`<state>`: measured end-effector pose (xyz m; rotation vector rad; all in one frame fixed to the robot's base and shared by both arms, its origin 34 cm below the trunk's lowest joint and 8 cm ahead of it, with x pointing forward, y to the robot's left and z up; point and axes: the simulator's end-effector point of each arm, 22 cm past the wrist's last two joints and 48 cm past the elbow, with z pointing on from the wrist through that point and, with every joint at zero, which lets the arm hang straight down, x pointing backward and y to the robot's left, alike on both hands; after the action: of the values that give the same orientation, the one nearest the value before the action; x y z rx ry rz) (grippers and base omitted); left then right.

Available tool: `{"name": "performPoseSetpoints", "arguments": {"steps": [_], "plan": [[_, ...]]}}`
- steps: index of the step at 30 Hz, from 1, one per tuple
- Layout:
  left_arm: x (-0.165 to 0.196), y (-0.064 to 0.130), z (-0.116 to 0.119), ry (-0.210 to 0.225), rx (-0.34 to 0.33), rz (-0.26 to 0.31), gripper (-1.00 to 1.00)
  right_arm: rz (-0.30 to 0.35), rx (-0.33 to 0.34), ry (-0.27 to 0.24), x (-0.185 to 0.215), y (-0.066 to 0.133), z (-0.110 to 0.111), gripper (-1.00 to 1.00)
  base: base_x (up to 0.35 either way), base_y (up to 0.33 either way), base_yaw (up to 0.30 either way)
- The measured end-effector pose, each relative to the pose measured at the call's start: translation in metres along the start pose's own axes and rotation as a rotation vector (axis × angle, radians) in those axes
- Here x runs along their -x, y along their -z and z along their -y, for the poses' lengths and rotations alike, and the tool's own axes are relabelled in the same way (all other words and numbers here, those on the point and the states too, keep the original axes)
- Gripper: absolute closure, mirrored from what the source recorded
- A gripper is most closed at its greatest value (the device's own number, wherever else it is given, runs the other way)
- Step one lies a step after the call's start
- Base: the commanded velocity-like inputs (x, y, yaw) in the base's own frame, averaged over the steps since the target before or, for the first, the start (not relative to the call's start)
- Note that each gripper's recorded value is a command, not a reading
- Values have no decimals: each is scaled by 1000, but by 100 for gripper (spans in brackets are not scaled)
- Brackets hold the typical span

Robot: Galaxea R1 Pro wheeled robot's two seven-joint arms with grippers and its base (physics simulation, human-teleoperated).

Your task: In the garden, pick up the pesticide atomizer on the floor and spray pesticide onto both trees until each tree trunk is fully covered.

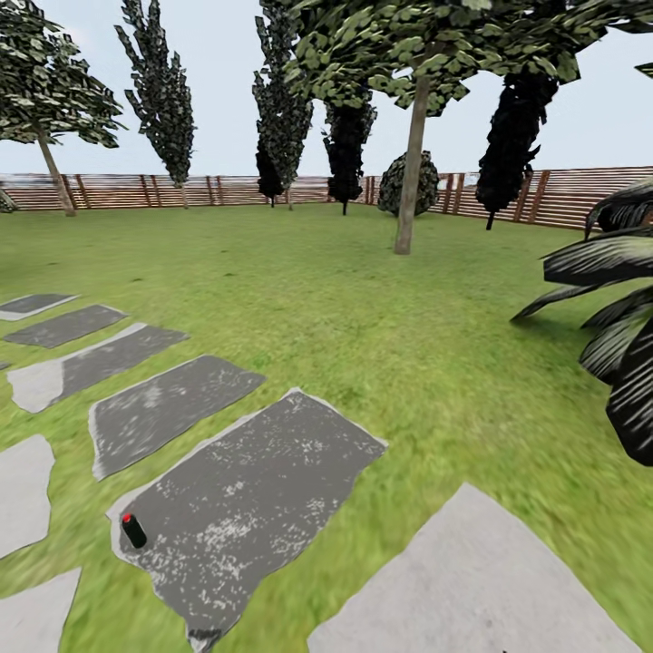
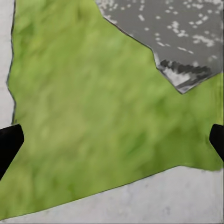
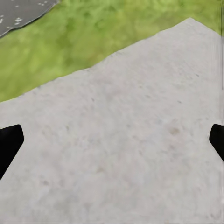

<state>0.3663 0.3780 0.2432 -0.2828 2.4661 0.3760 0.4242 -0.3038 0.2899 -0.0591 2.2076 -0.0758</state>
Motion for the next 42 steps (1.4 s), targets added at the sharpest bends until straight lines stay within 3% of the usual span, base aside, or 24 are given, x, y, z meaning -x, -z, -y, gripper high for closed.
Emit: {"name": "performPoseSetpoints", "arguments": {"steps": [42], "plan": [[0, 0, -1, 0, 3, -1, -100, 0, 2, 1, 0, 0, -1, -100, 213, -228, 268]]}}
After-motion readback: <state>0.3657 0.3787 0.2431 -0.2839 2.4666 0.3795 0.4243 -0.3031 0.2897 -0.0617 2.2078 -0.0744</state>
